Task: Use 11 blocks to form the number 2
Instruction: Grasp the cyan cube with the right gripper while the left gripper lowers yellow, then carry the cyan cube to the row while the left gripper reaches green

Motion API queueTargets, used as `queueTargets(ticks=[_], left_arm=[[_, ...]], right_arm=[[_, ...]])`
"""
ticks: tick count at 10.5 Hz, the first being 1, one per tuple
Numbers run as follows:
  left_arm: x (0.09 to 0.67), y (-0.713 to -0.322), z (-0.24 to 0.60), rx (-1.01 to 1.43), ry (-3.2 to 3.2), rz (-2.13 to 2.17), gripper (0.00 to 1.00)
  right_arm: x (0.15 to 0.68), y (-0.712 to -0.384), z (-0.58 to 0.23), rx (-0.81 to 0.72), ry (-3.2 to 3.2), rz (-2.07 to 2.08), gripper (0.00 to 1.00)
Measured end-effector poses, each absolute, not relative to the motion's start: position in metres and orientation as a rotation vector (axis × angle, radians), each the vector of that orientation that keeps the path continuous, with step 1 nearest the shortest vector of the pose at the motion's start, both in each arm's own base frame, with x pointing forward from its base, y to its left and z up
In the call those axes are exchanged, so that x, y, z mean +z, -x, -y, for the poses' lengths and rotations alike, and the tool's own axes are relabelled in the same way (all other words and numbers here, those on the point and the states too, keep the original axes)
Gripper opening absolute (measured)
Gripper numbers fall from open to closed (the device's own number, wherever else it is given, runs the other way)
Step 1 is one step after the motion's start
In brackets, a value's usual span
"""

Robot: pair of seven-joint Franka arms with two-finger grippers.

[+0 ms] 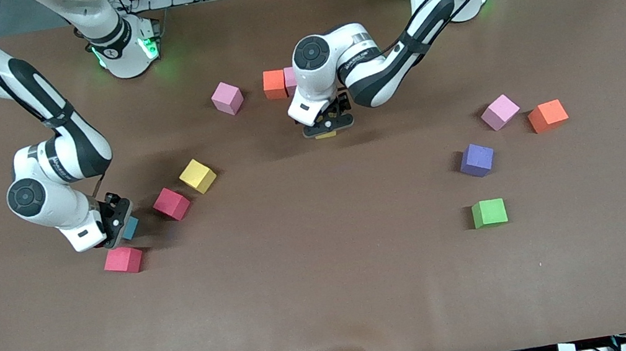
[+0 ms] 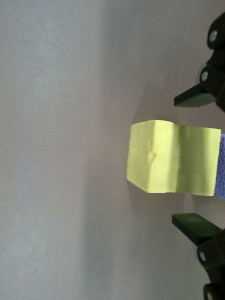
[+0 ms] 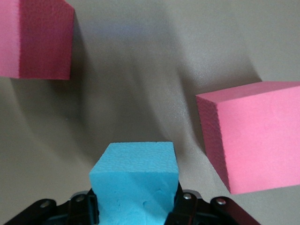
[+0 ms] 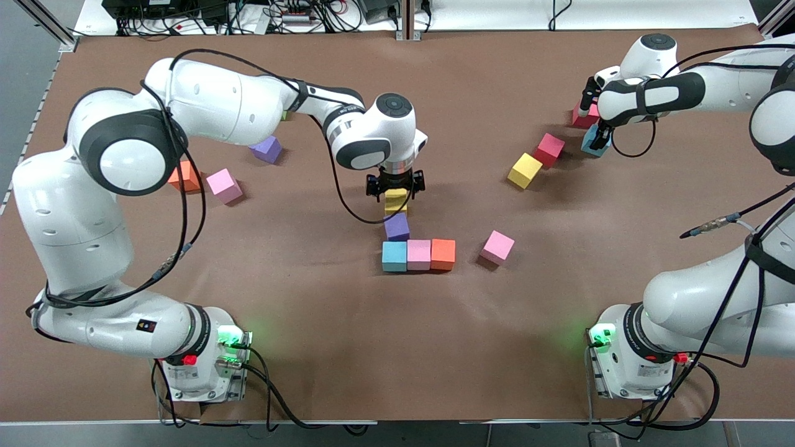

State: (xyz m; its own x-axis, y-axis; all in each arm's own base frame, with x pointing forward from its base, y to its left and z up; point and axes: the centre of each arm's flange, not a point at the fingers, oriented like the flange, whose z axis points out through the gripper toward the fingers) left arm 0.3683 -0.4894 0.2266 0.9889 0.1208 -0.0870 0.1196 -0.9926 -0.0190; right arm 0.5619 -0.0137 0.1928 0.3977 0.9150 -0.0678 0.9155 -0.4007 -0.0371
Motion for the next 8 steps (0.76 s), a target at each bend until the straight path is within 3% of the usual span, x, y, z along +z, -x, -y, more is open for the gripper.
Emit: queueTargets(ticks=[3, 8], left_arm=[[0.270, -0.399, 0.478, 0.033, 3.128, 0.284, 1.00], [0.326, -0.479, 0.406, -0.107, 3.100, 0.553, 1.00]], right_arm=[[0.199, -0.561, 0.016, -0.155, -2.624, -1.714, 0.54], [0.268, -0.553, 0.003, -0.289, -2.664, -1.681, 0.54]])
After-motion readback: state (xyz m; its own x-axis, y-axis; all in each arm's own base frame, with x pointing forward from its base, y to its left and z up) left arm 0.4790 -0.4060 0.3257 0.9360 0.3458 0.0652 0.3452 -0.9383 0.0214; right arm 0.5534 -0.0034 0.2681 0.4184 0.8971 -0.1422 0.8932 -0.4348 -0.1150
